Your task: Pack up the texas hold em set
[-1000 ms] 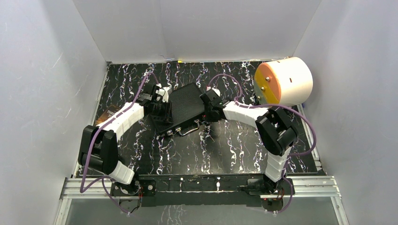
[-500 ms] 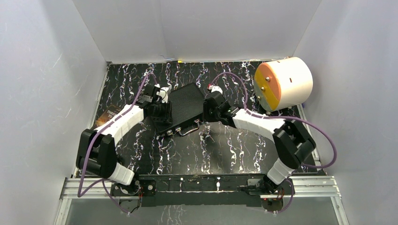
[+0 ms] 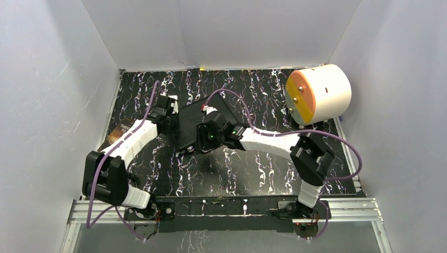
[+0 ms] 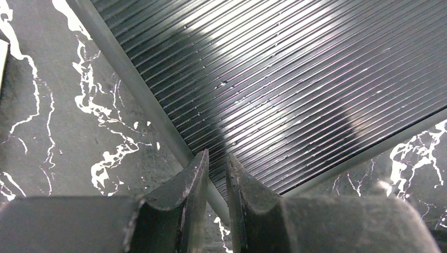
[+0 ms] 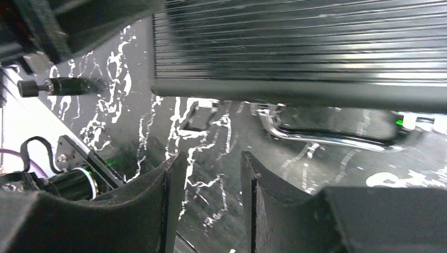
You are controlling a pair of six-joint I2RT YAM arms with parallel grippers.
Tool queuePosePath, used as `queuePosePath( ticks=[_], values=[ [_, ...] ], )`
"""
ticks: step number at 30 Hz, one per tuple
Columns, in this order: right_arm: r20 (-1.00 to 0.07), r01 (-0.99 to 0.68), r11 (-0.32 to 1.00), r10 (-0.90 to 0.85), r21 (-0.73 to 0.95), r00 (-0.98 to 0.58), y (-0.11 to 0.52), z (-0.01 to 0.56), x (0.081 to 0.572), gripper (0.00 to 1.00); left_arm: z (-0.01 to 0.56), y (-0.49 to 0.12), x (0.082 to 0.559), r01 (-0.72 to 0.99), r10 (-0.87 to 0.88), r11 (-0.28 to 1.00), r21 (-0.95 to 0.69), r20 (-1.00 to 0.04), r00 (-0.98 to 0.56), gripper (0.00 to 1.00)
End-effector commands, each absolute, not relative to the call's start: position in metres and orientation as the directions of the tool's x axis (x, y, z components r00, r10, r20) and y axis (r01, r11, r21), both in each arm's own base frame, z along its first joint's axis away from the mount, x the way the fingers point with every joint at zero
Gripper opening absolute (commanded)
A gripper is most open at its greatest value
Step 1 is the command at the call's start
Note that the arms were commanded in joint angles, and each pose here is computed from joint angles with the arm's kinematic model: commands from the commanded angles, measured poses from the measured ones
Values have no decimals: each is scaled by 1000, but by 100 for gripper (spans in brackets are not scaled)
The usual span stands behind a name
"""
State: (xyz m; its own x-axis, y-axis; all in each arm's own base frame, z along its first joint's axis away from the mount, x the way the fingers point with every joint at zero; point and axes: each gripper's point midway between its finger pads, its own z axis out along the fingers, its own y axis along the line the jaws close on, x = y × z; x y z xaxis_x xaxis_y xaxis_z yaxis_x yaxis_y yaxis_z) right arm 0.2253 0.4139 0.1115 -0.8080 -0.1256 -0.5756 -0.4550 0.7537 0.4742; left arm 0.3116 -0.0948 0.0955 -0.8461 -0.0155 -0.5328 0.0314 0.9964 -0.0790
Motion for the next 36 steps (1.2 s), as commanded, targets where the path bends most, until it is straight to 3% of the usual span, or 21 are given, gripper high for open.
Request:
queuePosePath(
  ticks=[1, 6, 14, 23, 33, 36],
  values=[
    [-555, -467, 697, -118, 545, -824, 450, 123, 218, 51, 82, -95, 302, 42, 6, 997, -69, -461, -887, 17],
    [-526, -456, 702, -135, 547, -840, 461, 112, 216, 43, 65, -90, 292, 44, 28, 999, -32, -381, -924, 16],
    [-507, -437, 725, -140, 533, -850, 459, 101, 214, 30, 64, -91, 290, 56, 39, 998, -36, -372, -928, 15],
    [-552, -463, 699, -116, 546, -826, 466, 116, 220, 44, 63, -91, 289, 65, 46, 997, -38, -367, -929, 15],
    [-525, -443, 719, -126, 536, -841, 472, 100, 222, 47, 60, -92, 288, 72, 52, 997, -42, -356, -933, 15],
    [-514, -429, 738, -131, 520, -848, 469, 93, 223, 43, 60, -93, 288, 74, 54, 996, -43, -354, -934, 15]
  ],
)
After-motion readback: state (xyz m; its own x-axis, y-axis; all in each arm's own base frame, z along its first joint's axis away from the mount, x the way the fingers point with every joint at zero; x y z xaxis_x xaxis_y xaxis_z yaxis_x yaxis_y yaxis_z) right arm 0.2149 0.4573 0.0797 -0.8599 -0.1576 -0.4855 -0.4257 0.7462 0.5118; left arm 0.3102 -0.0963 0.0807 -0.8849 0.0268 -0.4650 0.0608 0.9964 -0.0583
